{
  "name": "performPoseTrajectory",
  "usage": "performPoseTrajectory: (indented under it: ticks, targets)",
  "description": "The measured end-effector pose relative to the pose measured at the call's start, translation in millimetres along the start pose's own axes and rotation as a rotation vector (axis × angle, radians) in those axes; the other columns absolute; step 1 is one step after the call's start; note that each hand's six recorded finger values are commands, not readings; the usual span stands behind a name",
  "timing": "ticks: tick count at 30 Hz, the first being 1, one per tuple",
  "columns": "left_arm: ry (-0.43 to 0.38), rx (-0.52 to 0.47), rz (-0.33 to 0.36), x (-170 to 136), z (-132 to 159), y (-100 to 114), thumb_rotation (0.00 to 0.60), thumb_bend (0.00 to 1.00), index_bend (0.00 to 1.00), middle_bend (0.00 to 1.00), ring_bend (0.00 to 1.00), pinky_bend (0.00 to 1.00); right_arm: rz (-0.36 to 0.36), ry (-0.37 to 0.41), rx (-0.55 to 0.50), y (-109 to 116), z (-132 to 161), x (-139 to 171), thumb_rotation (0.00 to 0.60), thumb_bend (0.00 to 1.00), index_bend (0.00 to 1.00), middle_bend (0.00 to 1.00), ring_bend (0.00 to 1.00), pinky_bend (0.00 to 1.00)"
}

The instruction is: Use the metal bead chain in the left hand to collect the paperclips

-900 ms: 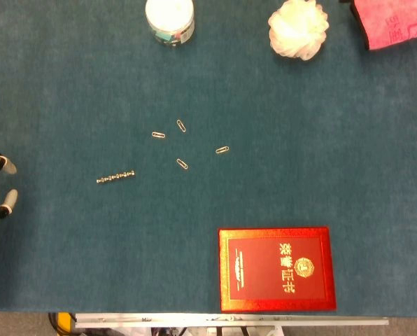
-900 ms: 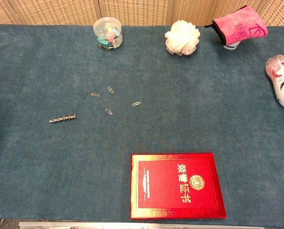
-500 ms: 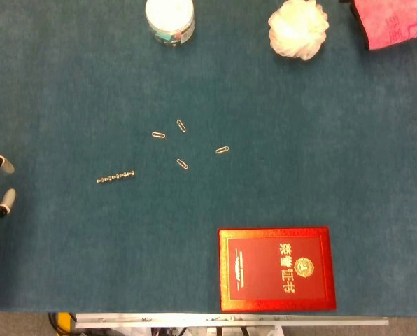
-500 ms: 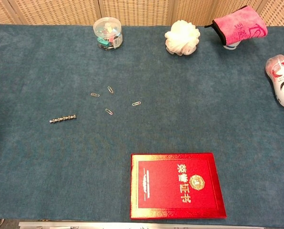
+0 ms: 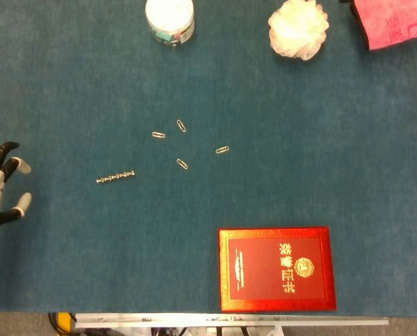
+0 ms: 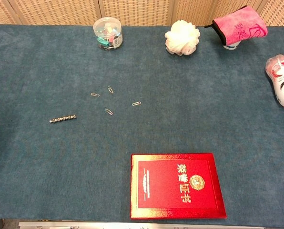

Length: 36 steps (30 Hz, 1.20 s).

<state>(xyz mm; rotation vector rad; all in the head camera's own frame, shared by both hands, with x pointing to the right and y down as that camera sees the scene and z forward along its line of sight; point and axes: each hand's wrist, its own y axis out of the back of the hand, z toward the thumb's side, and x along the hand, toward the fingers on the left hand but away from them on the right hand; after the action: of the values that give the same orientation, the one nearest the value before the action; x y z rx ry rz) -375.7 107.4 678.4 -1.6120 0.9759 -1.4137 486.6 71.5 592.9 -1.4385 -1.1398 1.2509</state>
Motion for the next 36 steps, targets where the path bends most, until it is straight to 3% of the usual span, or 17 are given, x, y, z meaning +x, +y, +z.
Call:
performPoseTrajectory:
  ticks: [9,17,36]
  targets:
    - [-0.053,-0.009,-0.037,15,20,-14,0.600,0.12,0.24,0.05,0.05,0.22,-0.031,-0.030,-0.020,11,-10,1,0.600,0.00,0.27,0.32,0.23,0.46]
    - [-0.079,0.008,-0.095,32,41,-31,0.600,0.10,0.14,0.00,0.00,0.16,-0.046,-0.030,-0.028,16,-10,4,0.600,0.00,0.27,0.32,0.23,0.46]
    - [-0.090,0.068,-0.179,84,80,-59,0.600,0.10,0.12,0.00,0.00,0.15,-0.042,-0.034,-0.039,17,-13,2,0.600,0.00,0.27,0.32,0.23,0.46]
